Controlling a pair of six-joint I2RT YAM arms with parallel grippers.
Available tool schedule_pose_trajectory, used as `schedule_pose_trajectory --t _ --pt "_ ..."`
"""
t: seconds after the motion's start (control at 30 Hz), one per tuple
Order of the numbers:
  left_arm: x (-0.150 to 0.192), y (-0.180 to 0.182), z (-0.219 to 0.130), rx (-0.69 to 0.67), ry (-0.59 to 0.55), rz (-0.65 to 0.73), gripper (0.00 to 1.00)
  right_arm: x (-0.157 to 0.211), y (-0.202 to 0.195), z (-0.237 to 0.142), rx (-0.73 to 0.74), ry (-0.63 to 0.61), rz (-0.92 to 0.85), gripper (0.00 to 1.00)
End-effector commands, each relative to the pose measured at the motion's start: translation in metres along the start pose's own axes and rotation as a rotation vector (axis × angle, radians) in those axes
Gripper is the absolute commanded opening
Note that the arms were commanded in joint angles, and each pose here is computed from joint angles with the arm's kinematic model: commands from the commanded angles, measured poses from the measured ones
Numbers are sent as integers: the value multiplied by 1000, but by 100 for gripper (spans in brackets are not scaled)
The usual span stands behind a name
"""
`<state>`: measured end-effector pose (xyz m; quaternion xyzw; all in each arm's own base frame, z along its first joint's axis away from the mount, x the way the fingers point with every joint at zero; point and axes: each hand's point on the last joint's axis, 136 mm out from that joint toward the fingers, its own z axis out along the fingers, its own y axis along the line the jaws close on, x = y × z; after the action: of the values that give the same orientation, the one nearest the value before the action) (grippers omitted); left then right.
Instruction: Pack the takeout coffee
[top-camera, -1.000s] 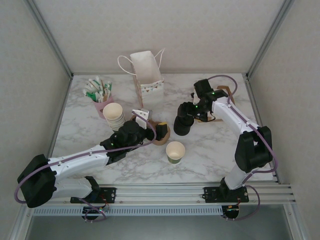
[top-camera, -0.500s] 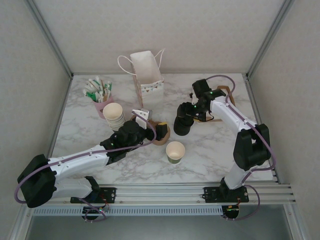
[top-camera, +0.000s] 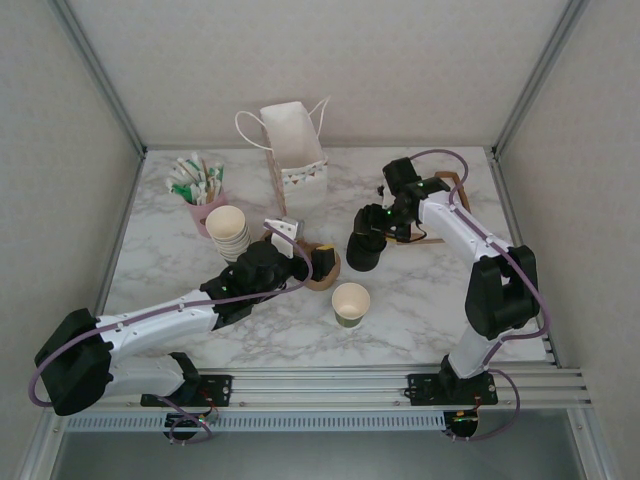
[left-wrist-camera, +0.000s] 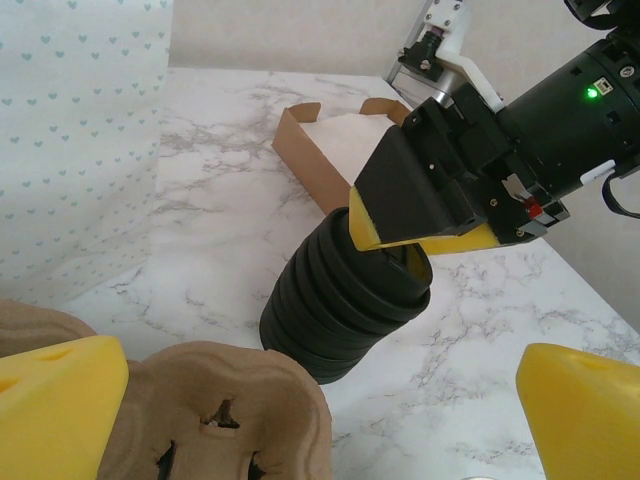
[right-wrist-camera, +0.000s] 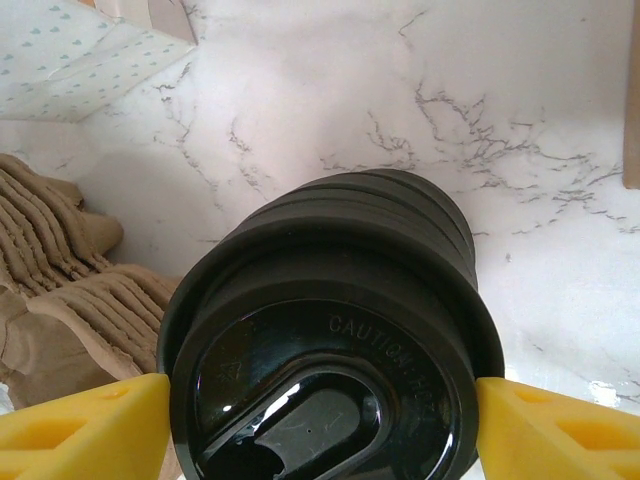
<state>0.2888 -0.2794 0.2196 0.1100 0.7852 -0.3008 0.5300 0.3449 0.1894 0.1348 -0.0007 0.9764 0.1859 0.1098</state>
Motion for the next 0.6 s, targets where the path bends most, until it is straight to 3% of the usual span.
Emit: schedule_pose_trajectory --t 0.0,0.57 --pt "-7 -2 -4 19 -27 -3 100 -1 4 -2 9 2 -12 77" --pt "-6 -2 -3 20 -25 -1 100 -3 11 -19 -10 -26 -23 72"
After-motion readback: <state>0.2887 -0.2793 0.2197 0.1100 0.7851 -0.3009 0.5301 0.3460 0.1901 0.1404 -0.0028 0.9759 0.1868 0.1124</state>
